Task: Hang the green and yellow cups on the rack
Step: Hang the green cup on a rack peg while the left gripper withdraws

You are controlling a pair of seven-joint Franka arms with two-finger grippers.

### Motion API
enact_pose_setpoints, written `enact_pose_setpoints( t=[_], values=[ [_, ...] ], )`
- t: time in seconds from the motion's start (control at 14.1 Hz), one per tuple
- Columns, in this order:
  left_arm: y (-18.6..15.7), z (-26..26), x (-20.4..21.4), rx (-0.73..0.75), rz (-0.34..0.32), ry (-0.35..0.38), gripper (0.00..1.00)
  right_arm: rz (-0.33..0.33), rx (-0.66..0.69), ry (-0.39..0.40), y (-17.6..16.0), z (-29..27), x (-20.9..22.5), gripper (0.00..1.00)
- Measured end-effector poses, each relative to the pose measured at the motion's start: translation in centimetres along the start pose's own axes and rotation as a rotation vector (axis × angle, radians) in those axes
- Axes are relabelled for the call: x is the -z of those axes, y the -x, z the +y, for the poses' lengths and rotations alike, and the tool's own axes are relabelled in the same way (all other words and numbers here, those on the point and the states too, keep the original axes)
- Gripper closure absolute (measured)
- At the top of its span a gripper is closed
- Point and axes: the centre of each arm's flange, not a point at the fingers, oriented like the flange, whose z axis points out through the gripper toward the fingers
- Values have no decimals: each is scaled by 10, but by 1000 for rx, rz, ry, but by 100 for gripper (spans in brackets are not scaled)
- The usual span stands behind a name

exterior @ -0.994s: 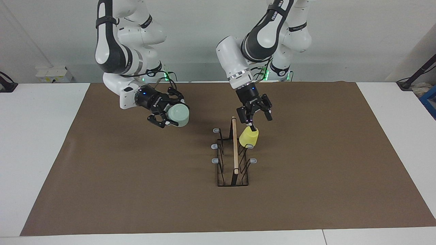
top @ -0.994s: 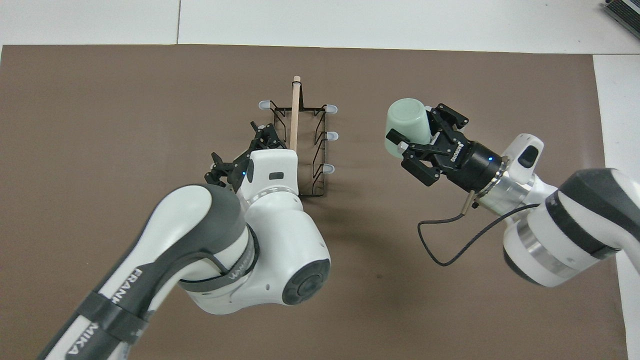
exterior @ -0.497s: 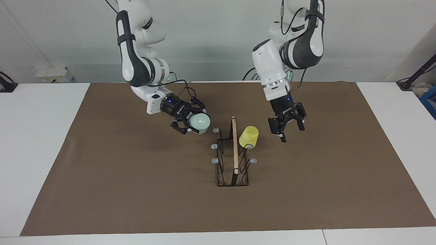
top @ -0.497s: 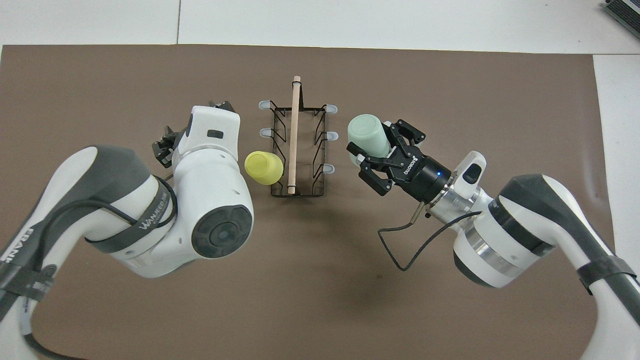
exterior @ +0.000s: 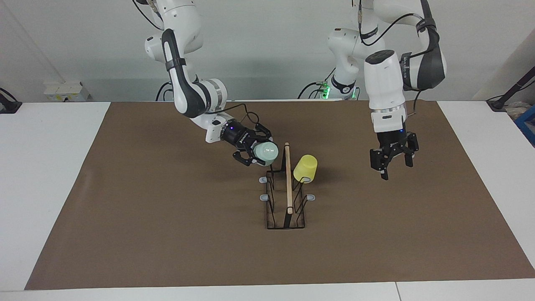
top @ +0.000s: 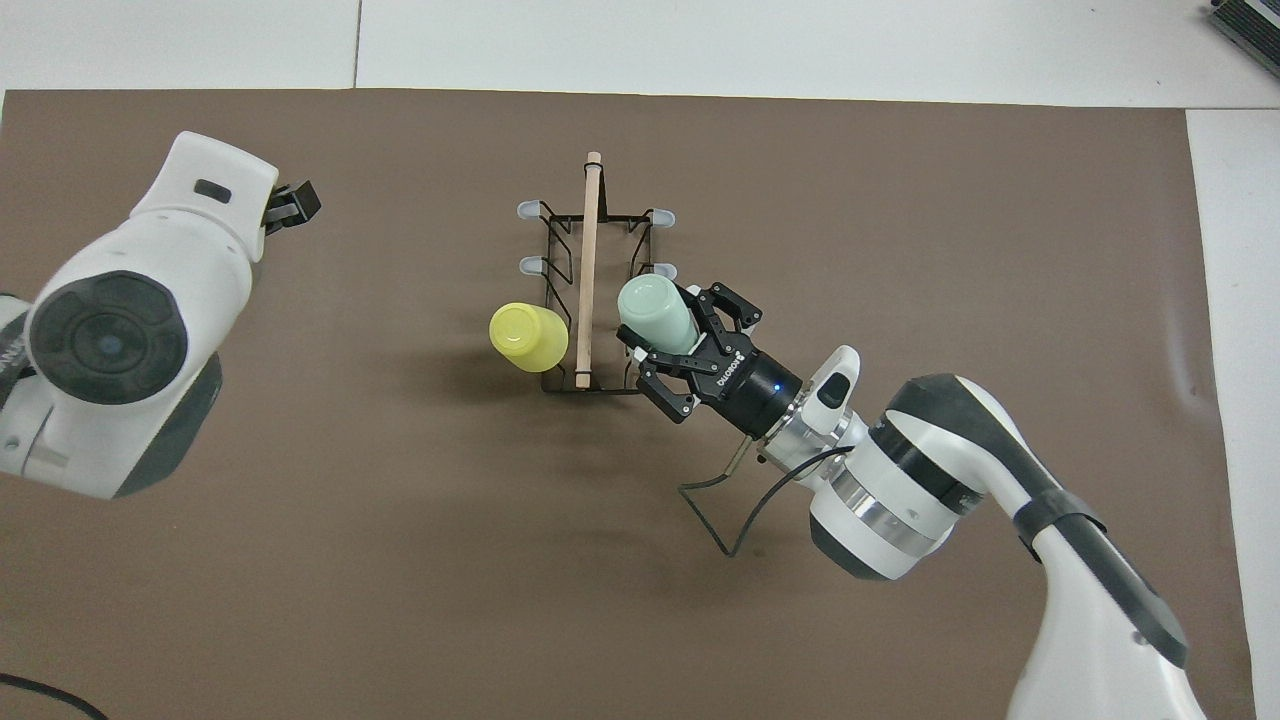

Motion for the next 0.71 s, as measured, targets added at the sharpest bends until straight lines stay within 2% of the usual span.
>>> enact_pose_setpoints(
  t=[0.35, 0.71],
  values=[
    [-28, -70, 1, -60, -96, 93, 0, -19, 21, 6, 23, 4, 0, 30],
    [-54, -145, 10, -154, -246, 186, 0, -28, -19, 6, 43, -19, -9, 30]
  ],
)
